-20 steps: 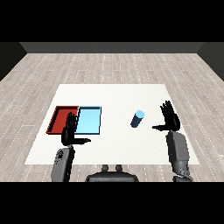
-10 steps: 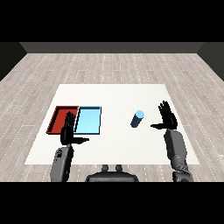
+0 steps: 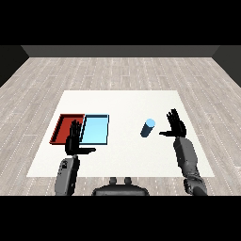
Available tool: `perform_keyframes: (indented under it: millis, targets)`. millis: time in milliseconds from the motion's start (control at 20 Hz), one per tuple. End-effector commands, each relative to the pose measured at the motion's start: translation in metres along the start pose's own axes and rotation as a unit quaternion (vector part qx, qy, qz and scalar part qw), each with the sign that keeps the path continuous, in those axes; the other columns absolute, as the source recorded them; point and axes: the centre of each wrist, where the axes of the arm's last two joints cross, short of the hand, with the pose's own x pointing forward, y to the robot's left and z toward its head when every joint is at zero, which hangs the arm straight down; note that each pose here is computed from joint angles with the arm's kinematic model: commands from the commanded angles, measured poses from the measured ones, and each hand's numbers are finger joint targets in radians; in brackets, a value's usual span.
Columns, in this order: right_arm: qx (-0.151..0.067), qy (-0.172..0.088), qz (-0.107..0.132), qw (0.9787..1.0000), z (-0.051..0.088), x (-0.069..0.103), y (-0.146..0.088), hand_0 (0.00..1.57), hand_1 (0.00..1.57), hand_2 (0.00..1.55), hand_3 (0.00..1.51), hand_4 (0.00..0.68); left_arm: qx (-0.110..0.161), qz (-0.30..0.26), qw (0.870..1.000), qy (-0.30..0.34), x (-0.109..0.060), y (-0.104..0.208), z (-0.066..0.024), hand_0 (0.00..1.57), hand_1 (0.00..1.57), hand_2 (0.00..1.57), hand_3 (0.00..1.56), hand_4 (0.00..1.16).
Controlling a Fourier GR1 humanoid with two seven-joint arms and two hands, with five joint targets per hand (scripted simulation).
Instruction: Pick the blue can and put it in the blue box
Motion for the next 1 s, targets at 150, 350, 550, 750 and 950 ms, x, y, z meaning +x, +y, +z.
perform_keyframes:
  millis: [150, 350, 550, 750, 950]
  targets:
    - [-0.013, 0.028, -0.014, 0.9994, -0.006, -0.016, 0.019, 0.0, 0.0, 0.0, 0.0, 0.0, 0.005, -0.006, 1.0, 0.008, 0.02, 0.005, 0.0088, 0.0, 0.0, 0.0, 0.0, 0.0]
    - [-0.014, 0.036, -0.021, 0.9991, 0.008, -0.033, 0.031, 0.0, 0.0, 0.0, 0.0, 0.0, 0.007, 0.015, 1.0, -0.012, -0.001, -0.008, 0.0048, 0.0, 0.0, 0.0, 0.0, 0.0]
    - [-0.013, 0.031, -0.029, 0.999, 0.012, -0.031, 0.026, 0.0, 0.0, 0.0, 0.0, 0.0, 0.007, 0.011, 1.0, 0.002, 0.004, 0.008, 0.0028, 0.0, 0.0, 0.0, 0.0, 0.0]
    - [-0.016, 0.047, -0.04, 0.998, 0.012, -0.045, 0.014, 0.0, 0.0, 0.0, 0.0, 0.0, 0.015, 0.011, 1.0, -0.004, 0.015, 0.0, 0.0015, 0.0, 0.0, 0.0, 0.0, 0.0]
    - [0.007, 0.057, -0.032, 0.9978, -0.012, -0.043, 0.027, 0.0, 0.0, 0.0, 0.0, 0.0, 0.009, -0.004, 1.0, -0.011, 0.014, -0.003, -0.0037, 0.0, 0.0, 0.0, 0.0, 0.0]
